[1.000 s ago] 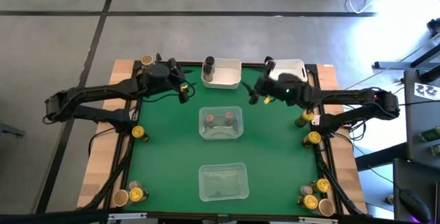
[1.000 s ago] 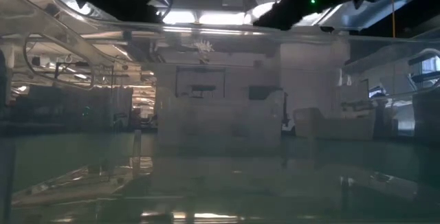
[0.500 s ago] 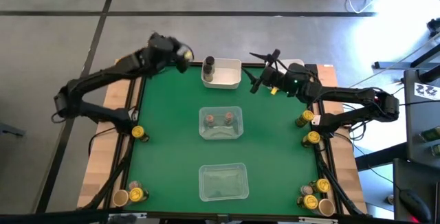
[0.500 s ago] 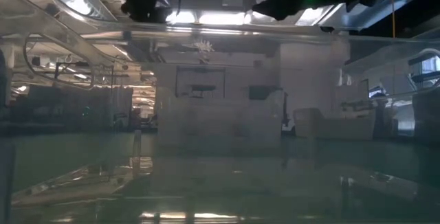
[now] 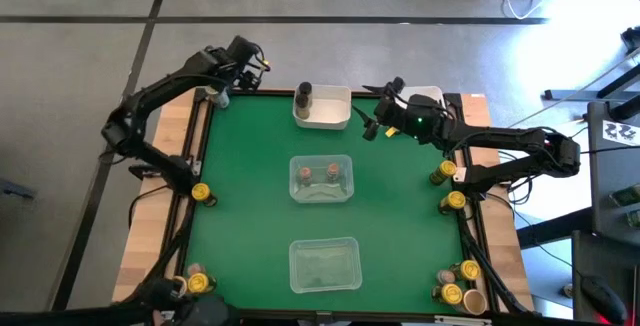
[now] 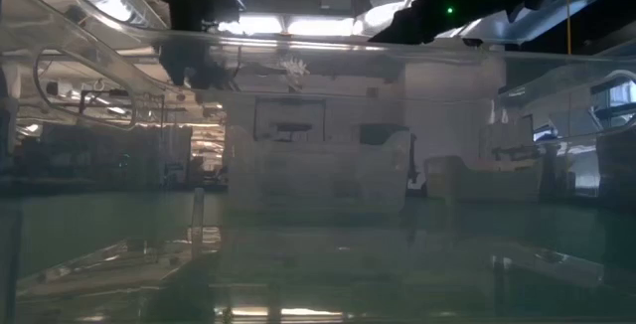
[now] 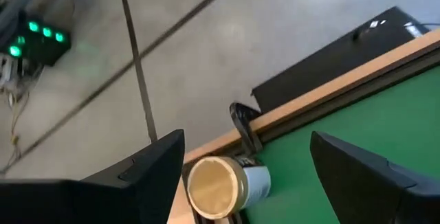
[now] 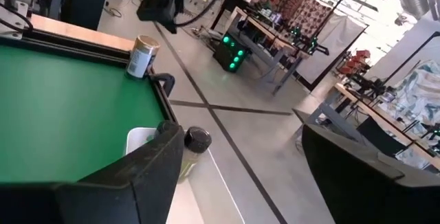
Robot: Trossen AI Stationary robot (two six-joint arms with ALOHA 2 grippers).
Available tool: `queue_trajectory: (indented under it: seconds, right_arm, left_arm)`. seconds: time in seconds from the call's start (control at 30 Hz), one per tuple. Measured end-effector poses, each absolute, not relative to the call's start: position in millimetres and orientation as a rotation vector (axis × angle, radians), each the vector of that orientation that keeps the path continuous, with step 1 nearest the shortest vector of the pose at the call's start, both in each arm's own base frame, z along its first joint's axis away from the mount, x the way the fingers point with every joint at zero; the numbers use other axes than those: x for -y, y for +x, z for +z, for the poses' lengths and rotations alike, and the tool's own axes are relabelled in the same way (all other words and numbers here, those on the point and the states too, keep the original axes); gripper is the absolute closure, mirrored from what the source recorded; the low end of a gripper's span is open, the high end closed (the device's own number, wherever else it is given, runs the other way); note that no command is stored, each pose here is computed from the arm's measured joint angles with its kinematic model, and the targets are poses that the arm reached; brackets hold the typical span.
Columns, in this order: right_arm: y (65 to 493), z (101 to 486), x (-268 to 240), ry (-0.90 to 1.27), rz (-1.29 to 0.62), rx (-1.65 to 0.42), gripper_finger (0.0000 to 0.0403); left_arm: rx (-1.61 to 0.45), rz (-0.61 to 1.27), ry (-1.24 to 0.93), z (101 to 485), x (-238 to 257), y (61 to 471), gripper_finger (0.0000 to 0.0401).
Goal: Sort spices by type
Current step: Put the top left brown seasoning bottle into the top right white bin
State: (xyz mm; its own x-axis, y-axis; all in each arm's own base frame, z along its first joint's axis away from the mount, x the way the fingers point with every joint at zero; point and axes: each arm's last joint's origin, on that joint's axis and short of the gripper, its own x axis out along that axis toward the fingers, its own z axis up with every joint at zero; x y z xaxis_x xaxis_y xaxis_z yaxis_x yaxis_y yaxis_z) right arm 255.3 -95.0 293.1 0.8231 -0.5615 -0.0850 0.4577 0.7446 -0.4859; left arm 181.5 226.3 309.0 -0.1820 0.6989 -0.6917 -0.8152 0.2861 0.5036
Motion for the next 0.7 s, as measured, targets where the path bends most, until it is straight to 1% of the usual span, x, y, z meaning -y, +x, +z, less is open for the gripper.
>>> queue_trajectory:
  seconds: [0.17,0.33,0.7]
  right_arm:
    - [255.3,292.9,95.0,-0.468,-0.562,-0.236,0.0107]
    - [255.3,292.7,95.0,-0.467,-0.562,-0.237,0.0107]
    - [255.3,292.8,95.0,-0.467,-0.562,-0.236,0.0107]
  left_arm:
    - [-1.203,1.398,-0.222,291.1,-238.5,174.9,0.0116]
    - [-1.326,1.415,-0.29,273.3,-245.7,168.9,0.0116]
    - [-1.437,1.421,-0.338,247.4,-262.9,165.8,0.012]
